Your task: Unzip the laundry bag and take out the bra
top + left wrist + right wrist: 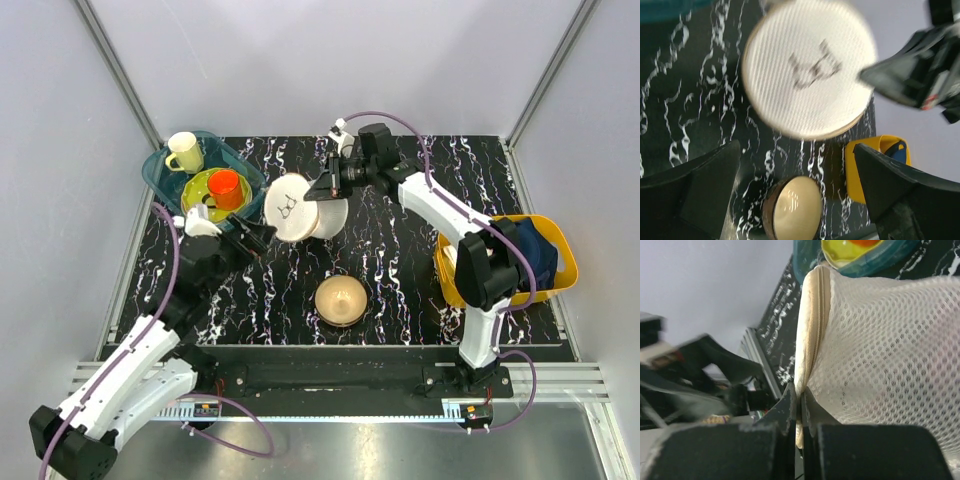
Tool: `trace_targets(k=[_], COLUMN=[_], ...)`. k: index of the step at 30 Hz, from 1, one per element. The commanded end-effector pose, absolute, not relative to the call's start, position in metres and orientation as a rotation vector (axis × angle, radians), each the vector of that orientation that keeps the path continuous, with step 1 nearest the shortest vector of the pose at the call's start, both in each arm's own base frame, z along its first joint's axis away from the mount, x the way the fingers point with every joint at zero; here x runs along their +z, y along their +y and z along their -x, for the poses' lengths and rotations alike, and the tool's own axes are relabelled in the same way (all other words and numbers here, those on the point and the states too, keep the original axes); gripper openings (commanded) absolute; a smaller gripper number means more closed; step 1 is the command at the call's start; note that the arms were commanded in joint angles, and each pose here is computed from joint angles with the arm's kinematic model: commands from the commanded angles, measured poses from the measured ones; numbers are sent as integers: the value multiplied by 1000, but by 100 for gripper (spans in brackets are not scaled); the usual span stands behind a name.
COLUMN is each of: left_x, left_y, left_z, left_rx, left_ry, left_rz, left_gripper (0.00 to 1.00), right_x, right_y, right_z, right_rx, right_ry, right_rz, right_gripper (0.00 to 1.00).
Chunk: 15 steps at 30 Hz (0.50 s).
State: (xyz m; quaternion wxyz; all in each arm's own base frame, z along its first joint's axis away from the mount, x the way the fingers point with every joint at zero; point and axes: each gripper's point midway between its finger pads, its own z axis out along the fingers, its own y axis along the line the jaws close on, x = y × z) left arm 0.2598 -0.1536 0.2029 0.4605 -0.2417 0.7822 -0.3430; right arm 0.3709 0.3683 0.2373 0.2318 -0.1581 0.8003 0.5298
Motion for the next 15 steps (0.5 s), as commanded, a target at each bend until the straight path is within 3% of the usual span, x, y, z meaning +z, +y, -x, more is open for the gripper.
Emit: trace_targets(k=[1, 10, 15], left_x=[250, 247, 260], left_y=[-127, -134, -187], left_z=[-275, -314, -308], left_rx=[-700, -810, -1066], left_ry=[1821, 1914, 1896], left_rz=[499, 300, -112], left_gripper=[99, 96, 95], right_x=[184, 187, 193], right_y=[352, 334, 330], right_z=[-342, -317, -303], right_rx=[1393, 1396, 1447], right_ry=[2410, 2377, 2319], right_rz=[605, 773, 874], right_gripper=[0, 0, 0])
